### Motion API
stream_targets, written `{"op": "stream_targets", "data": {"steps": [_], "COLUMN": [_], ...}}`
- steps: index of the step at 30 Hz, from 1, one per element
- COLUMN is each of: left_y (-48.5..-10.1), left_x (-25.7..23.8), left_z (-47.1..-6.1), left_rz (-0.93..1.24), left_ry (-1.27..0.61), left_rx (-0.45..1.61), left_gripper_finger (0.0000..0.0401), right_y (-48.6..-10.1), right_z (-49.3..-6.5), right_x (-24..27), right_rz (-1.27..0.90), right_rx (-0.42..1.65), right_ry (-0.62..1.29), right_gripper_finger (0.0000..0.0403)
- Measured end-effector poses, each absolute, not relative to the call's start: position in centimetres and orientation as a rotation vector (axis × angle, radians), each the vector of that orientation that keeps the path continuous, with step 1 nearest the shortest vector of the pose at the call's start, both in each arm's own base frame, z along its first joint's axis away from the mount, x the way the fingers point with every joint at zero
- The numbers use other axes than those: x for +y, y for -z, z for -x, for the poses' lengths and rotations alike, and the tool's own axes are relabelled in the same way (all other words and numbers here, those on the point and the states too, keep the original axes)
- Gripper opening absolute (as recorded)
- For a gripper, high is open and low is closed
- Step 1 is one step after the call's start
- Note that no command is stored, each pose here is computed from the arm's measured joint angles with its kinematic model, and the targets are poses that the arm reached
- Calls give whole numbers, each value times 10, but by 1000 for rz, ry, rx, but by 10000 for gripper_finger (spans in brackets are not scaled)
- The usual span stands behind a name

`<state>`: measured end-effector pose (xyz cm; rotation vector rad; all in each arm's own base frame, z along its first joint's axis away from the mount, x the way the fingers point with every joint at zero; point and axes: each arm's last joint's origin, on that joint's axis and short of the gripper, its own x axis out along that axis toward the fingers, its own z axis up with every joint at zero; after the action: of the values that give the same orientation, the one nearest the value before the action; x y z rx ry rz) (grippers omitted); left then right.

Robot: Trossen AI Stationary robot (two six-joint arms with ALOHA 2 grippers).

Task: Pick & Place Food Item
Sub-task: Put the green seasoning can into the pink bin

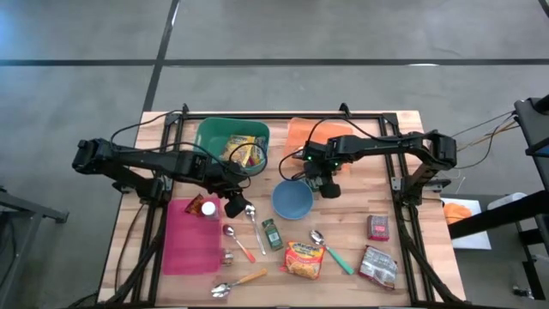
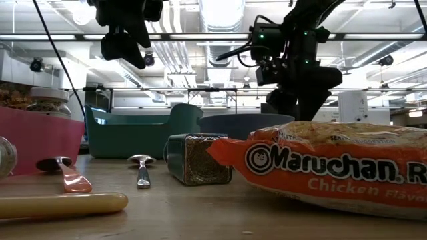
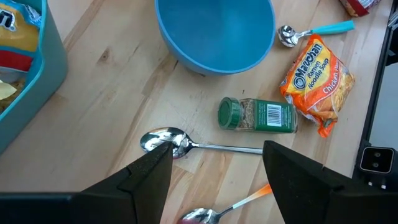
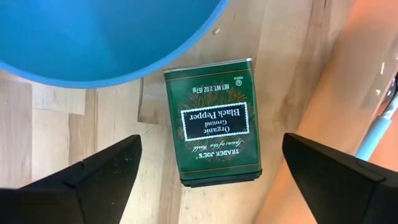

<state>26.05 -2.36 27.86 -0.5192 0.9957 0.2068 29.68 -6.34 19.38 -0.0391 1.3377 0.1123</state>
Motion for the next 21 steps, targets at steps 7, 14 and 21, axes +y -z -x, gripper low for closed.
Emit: {"op": "stream_targets", "data": {"steps": [7, 14, 21], "left_y": [-279, -279, -279], "left_x": [-24, -24, -24], "left_z": [-260, -261, -261], "left_rz": [519, 519, 518], "left_ry": [-207, -207, -207], "left_rx": [996, 995, 996], "left_gripper_finger": [250, 250, 250], "right_y": [-194, -192, -184], "right_z": [-298, -300, -305], "right_x": [-64, -64, -54], "right_rz": [-19, -9, 109], "right_rx": [1325, 1315, 1310], "right_ry": [-59, -65, -167], "right_gripper_finger": [400, 400, 400]}}
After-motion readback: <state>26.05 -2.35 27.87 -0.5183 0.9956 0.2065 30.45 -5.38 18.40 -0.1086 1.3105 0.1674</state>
